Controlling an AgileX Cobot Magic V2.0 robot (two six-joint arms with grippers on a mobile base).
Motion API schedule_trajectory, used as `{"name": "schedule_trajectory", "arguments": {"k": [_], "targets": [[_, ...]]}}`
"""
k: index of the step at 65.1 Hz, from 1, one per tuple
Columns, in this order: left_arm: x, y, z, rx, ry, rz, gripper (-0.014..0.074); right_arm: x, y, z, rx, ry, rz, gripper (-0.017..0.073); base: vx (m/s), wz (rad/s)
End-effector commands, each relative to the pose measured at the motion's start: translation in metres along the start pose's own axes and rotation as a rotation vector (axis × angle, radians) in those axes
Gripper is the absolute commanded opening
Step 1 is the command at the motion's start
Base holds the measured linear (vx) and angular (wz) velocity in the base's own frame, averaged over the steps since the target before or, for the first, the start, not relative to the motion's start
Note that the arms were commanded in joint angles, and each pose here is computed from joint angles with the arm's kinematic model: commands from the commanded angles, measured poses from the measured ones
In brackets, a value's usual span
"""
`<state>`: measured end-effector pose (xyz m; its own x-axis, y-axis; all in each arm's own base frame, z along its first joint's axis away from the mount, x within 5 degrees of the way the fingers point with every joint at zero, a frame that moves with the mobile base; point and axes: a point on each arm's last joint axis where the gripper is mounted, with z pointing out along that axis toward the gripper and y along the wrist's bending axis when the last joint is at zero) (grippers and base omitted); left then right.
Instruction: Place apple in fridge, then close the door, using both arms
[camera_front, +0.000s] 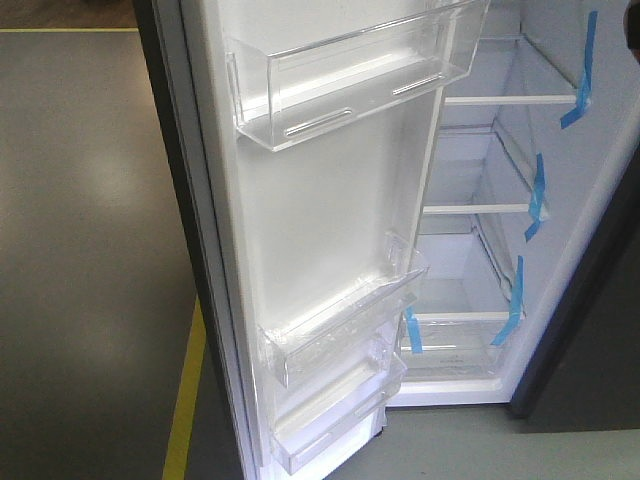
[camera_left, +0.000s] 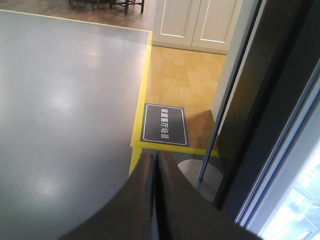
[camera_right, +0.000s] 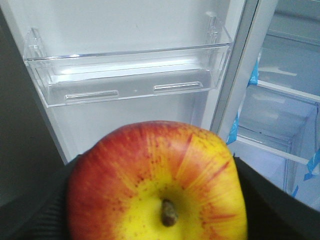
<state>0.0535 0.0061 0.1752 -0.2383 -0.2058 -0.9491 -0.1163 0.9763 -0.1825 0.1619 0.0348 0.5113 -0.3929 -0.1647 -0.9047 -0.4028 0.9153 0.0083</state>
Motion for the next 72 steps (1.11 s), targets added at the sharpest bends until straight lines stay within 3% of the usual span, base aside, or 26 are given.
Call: {"name": "schedule_trajectory", "arguments": {"k": [1,72], "targets": [[0.0024,-0.0008,0.0017,0.024,-0.053,-0.003,-0.0008,-0.0128,0.002,-0.0106,0.014,-0.116,-0.008,-0.0011,0.04,0.0],[0.0024,-0.0008,0.0017,0.024,-0.053,-0.003,-0.0008,-0.0128,0.002,-0.0106,0.014,-0.116,-0.009,-0.0011,0.05,-0.01]]}}
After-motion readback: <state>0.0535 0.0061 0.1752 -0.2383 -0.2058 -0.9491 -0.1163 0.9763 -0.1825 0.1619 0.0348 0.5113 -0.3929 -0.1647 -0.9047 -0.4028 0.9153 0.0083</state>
